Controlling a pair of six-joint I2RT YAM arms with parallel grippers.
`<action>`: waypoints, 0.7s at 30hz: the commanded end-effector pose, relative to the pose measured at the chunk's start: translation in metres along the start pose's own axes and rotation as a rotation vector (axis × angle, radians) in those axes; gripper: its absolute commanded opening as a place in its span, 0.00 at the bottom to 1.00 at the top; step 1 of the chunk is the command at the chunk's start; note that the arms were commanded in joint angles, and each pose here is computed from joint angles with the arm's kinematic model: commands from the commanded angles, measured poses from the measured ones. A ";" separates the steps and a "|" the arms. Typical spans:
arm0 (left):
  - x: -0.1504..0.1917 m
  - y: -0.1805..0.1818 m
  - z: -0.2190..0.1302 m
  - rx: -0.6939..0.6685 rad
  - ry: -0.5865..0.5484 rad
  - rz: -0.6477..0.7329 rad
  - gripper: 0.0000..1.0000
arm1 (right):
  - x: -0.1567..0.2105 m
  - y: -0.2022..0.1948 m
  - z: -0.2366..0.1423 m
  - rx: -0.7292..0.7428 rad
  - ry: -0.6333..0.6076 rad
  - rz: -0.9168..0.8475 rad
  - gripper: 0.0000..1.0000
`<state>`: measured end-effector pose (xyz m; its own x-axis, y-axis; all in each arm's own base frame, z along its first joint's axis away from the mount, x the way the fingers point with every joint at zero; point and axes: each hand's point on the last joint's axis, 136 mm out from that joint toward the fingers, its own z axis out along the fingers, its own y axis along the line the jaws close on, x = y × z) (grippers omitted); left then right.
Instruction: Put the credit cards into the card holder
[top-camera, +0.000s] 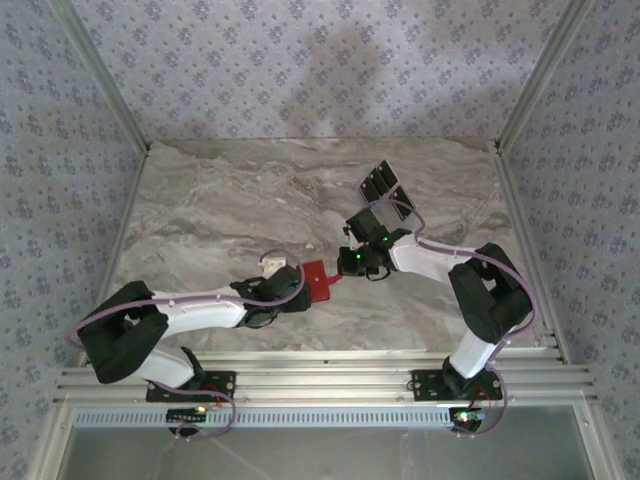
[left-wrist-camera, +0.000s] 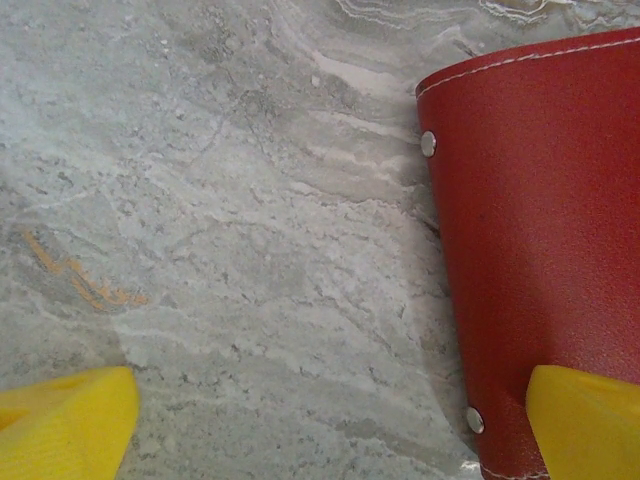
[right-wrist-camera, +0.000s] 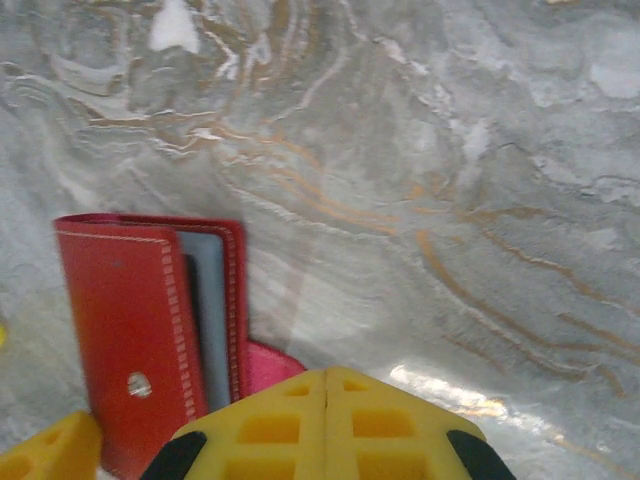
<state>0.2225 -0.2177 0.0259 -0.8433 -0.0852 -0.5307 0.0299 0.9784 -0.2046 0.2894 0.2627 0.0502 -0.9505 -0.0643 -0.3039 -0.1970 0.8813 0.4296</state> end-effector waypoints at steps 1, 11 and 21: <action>0.019 0.007 0.008 -0.033 0.072 0.034 1.00 | -0.001 0.019 -0.014 -0.034 0.004 -0.011 0.00; 0.020 0.008 0.010 -0.038 0.074 0.038 1.00 | 0.004 0.029 -0.010 -0.018 0.017 -0.061 0.00; 0.019 0.008 0.009 -0.039 0.073 0.041 1.00 | 0.007 0.008 -0.016 0.041 0.012 -0.058 0.15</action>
<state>0.2235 -0.2172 0.0246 -0.8411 -0.0776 -0.5354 0.0282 0.9820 -0.1867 0.2788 0.2732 0.0598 -0.9436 -0.1176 -0.3095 -0.2424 0.8822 0.4037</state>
